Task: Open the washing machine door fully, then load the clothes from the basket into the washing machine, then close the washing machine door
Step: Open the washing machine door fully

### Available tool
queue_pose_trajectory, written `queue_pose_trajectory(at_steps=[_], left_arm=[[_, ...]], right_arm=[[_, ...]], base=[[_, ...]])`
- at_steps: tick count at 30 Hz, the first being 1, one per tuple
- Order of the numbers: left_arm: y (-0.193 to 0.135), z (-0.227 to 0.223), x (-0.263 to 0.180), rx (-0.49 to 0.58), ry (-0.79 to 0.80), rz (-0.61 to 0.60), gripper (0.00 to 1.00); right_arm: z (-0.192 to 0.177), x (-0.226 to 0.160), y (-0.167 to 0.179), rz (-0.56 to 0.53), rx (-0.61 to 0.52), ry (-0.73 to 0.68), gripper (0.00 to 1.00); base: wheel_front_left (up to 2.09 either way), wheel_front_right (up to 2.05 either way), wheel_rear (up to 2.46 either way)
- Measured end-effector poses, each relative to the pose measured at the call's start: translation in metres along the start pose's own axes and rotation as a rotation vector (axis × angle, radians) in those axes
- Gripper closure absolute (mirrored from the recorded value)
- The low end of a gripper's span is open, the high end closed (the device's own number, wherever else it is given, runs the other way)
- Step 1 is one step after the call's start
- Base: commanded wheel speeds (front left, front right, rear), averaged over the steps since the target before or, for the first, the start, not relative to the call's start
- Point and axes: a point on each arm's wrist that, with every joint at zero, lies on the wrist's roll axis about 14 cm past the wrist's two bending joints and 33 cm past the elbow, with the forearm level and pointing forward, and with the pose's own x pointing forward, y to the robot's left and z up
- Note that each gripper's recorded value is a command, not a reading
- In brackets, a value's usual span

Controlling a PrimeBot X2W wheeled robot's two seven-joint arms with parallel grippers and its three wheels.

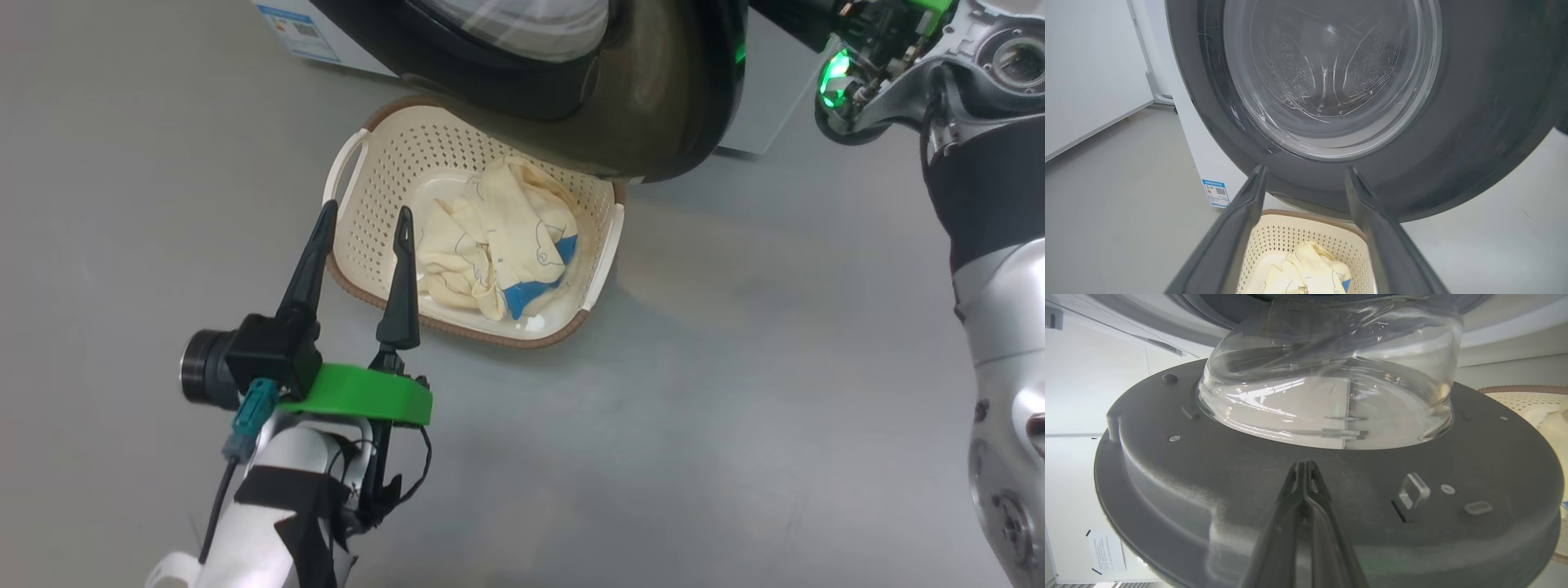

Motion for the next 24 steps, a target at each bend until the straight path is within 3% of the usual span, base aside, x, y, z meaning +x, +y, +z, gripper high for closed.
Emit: queue_pose_trajectory(at_steps=[24], left_arm=[[0.0,0.009,-0.022,-0.008,-0.005,0.011,0.0]], right_arm=[[-0.106,0.02,0.029,0.104,0.003,0.225,1.0]], base=[[0.0,0.0,0.0]])
